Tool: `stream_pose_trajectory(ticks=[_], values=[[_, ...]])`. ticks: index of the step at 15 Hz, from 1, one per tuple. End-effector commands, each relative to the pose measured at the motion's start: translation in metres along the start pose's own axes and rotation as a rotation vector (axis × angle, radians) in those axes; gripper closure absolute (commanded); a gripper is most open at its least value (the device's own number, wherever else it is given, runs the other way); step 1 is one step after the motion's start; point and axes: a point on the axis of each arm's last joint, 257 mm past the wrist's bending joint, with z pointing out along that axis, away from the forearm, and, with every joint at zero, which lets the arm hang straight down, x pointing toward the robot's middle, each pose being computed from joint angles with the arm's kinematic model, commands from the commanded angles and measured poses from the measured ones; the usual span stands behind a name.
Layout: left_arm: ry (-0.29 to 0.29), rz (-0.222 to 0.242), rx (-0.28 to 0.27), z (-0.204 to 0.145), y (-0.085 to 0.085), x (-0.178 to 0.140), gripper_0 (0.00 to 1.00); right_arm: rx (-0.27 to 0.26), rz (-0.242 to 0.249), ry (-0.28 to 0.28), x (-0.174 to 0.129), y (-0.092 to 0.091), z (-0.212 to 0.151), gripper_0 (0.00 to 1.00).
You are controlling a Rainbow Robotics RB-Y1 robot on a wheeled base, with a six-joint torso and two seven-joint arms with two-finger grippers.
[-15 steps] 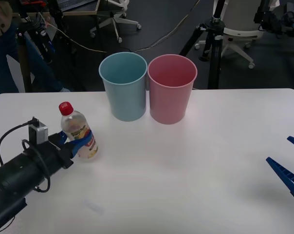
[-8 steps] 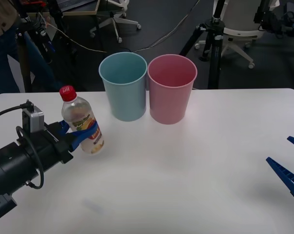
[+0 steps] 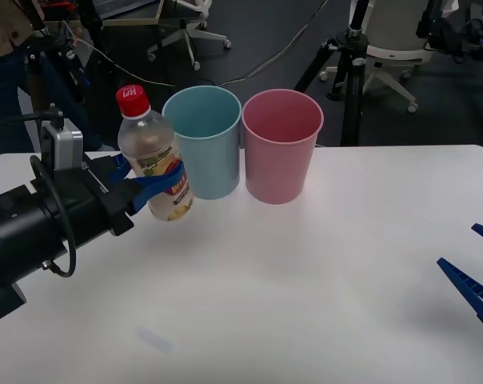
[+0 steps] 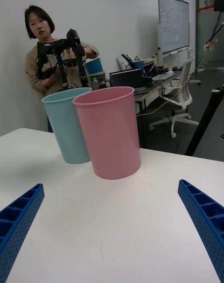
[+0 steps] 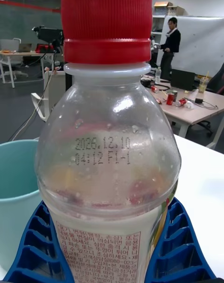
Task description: Grasp the object on the table and drop it into the matching bin: aluminum can to the light blue bin, PET bottle to the pink bin.
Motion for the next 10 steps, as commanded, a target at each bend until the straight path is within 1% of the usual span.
stream_pose_trajectory(ticks=[1,3,4,5,7,10], values=[[-0.017,0.054,0.027,0.025,-0.007,-0.026,1.0,0.0,0.0,0.0,0.0,0.0,0.0,0.0],[0.003,0.052,0.092,0.046,-0.021,-0.039,1.0,0.0,0.0,0.0,0.0,0.0,0.0,0.0],[0.016,0.056,0.136,0.06,-0.028,-0.05,1.0,0.0,0.0,0.0,0.0,0.0,0.0,0.0],[0.015,0.061,0.161,0.071,-0.033,-0.058,1.0,0.0,0.0,0.0,0.0,0.0,0.0,0.0],[0.004,0.049,0.185,0.096,-0.033,-0.069,1.0,0.0,0.0,0.0,0.0,0.0,0.0,0.0],[-0.007,0.044,0.191,0.132,-0.024,-0.085,1.0,0.0,0.0,0.0,0.0,0.0,0.0,0.0]])
